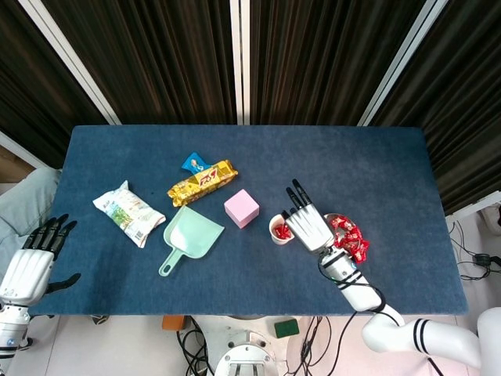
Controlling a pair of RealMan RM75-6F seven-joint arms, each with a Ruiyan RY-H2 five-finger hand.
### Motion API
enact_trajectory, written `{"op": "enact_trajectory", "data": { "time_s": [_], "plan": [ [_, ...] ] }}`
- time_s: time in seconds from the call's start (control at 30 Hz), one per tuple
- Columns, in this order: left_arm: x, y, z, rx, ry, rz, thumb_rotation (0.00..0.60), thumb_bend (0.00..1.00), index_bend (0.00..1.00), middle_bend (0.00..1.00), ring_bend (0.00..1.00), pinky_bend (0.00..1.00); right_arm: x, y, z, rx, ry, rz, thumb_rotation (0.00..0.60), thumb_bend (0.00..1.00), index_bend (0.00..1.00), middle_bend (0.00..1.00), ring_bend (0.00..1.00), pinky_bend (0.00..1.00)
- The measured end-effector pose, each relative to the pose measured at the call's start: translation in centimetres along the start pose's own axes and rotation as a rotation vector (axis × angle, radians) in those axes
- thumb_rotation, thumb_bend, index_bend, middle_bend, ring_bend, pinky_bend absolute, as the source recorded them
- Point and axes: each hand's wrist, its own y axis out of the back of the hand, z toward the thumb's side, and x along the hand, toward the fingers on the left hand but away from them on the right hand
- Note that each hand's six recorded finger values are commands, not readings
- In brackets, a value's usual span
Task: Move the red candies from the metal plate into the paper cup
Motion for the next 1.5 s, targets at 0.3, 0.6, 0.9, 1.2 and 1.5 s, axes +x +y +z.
{"op": "enact_trajectory", "data": {
  "time_s": [0.3, 0.6, 0.9, 1.2, 1.5],
  "plan": [
    [-0.1, 0.2, -0.1, -0.007, -0.007, 0.004, 0.6, 0.1, 0.09, 0.03, 0.0, 0.15, -0.7, -0.8, 0.3, 0.032, -0.013, 0.025, 0.6, 0.54, 0.87, 0.68, 0.13, 0.0],
    [-0.1, 0.2, 0.1, -0.006, -0.015, 0.008, 0.6, 0.1, 0.09, 0.03, 0.0, 0.15, -0.4, -1.0, 0.4, 0.022, 0.01, 0.067, 0.6, 0.37, 0.16, 0.21, 0.0, 0.0],
    [0.0, 0.0, 0.1, -0.001, -0.014, 0.001, 0.6, 0.1, 0.09, 0.03, 0.0, 0.15, 1.1, -0.2, -1.2, -0.007, -0.003, 0.07, 0.6, 0.35, 0.1, 0.13, 0.0, 0.0],
    [0.2, -0.2, 0.3, 0.001, -0.017, -0.007, 0.6, 0.1, 0.09, 0.03, 0.0, 0.15, 7.6, -1.7, -6.1, -0.089, -0.107, 0.145, 0.6, 0.29, 0.22, 0.03, 0.0, 0.0],
    [0.2, -0.3, 0.7, 0.005, -0.024, -0.01, 0.6, 0.1, 0.09, 0.03, 0.0, 0.15, 13.0, -5.9, -9.0, -0.162, -0.184, 0.298, 0.6, 0.35, 0.43, 0.03, 0.0, 0.0]
  ]
}}
